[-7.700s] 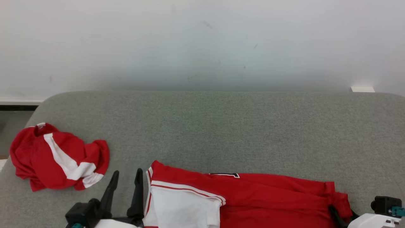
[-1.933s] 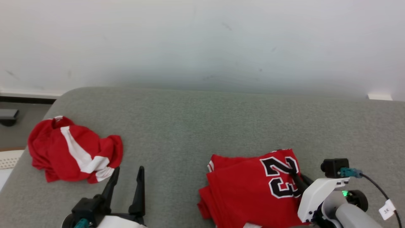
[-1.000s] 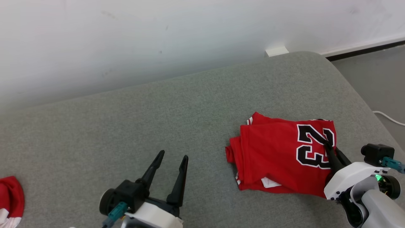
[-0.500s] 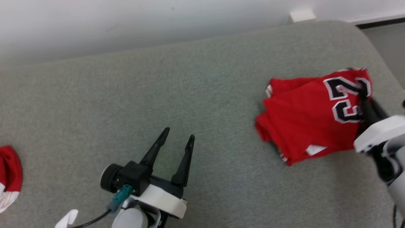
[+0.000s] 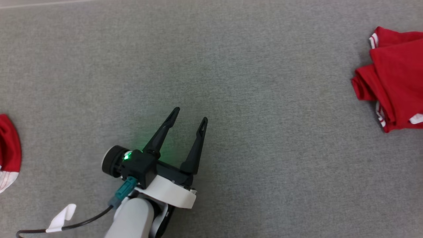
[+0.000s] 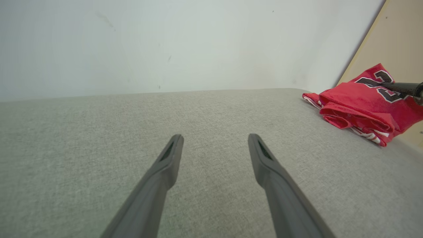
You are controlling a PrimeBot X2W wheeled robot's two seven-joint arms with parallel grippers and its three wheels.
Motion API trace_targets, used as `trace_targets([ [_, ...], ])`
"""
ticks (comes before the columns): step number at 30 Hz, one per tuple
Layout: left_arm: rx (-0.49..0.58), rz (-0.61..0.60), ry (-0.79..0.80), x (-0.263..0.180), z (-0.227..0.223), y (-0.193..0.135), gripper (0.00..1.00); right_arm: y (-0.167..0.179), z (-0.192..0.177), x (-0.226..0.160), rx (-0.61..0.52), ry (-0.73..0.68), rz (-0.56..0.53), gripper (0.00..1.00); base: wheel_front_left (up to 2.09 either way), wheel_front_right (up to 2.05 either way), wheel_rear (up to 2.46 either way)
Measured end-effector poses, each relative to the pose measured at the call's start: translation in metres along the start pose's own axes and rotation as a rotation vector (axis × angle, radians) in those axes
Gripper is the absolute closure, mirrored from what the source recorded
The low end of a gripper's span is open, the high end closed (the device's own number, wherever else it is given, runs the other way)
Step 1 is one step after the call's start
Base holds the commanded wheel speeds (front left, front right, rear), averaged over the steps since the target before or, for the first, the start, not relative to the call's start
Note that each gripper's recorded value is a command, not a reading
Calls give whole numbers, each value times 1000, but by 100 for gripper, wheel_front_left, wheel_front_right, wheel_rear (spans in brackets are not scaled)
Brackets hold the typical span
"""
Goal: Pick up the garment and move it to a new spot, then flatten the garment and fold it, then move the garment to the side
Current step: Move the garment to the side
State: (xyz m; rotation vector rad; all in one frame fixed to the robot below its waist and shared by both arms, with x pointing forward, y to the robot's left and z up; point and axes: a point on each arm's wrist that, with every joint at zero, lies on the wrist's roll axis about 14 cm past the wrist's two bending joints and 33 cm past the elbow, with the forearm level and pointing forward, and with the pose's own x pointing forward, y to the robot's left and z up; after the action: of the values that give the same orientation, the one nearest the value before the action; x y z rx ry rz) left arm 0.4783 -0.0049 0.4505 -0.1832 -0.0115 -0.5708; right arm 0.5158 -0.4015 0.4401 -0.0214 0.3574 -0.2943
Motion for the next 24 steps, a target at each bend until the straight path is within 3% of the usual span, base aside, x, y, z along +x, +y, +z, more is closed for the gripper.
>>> trace_targets([
  [1, 2, 8, 4, -1, -2, 3, 0, -2, -6, 2, -18, 22, -10, 100, 0, 0, 0],
  [2, 4, 15, 8, -2, -3, 6, 0, -4, -12, 3, -33, 44, -20, 90, 0, 0, 0],
  [3, 6, 21, 10, -3, -3, 8, 0, -4, -16, 4, -43, 58, -26, 0, 0, 0, 0],
  [12, 35, 34, -31, -13, 24, 6, 0, -5, 17, -12, -64, -34, -26, 0, 0, 0, 0],
  [17, 47, 87, -72, -29, 49, 10, 0, 31, 71, -29, -46, -208, 91, 0, 0, 0, 0],
  [24, 89, 207, -139, -64, 87, 26, 0, 80, 120, -89, 37, -438, 262, 0, 0, 0, 0],
])
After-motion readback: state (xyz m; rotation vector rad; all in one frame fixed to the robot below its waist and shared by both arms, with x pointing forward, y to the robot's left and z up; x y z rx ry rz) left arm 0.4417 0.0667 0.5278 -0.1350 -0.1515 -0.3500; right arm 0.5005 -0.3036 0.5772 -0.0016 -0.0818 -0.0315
